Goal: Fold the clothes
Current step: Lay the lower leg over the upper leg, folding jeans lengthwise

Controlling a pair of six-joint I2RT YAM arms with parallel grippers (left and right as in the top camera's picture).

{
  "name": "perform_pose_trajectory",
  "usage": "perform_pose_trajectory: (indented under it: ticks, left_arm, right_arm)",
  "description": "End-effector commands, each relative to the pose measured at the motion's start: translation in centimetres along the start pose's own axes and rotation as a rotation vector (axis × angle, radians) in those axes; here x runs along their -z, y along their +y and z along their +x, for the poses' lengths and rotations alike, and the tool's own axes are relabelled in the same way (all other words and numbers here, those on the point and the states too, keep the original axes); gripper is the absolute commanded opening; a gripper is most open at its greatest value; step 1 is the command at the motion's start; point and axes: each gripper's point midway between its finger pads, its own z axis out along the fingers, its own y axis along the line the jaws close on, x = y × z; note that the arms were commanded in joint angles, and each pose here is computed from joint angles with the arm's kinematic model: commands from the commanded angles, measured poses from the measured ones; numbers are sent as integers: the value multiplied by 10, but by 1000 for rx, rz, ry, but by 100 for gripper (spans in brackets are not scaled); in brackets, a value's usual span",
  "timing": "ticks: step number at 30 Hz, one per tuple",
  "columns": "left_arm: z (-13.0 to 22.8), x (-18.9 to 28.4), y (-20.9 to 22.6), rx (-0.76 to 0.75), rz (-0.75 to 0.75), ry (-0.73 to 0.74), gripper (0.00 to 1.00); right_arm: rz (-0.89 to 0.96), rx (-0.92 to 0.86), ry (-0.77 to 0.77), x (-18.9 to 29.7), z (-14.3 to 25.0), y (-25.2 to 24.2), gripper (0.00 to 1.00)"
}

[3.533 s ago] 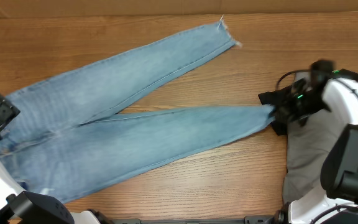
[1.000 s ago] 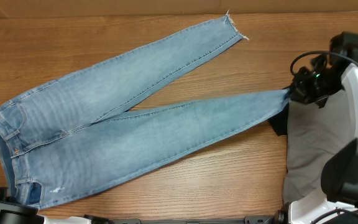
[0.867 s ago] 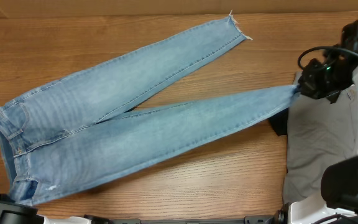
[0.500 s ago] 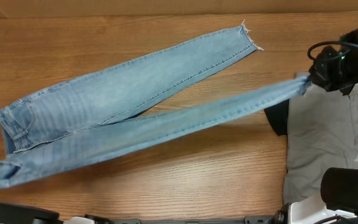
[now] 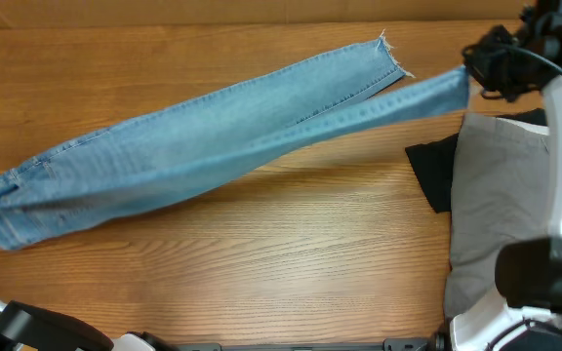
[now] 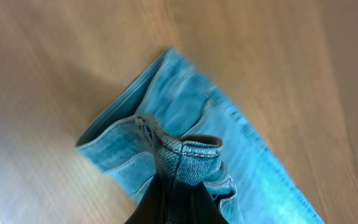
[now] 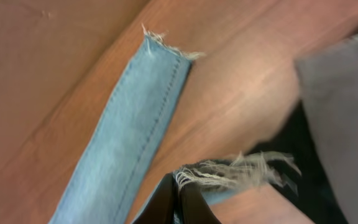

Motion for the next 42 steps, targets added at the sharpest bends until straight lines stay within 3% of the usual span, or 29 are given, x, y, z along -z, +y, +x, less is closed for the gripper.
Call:
perform_pose_trajectory:
  ticks: [1,12,18,24,30,42]
  left_arm:
    - [-23,8,-21,-109,-22,-116,4]
    - [-15,-10,-54,-243,-127,-172,4]
    - [-6,-10,-44,-247,-190,-144,4]
    - [-6,-7,-27,-263,-279,-143,4]
    - [-6,-6,-25,-266,-294,-146,4]
    - [-11,-5,-24,-289,-309,-165,4]
  right_arm:
    - [-9,4,-59,-33,-21,13,4]
    - [-123,27,-96,-153,-38,47,4]
    - [-109,-17,-62,-192,-32,35,4]
    - [-98,-17,-89,-194,-39,31,4]
    - [0,-79,-13,-191,-21,11,4]
    - [65,-14,-5,-121,-36,22,4]
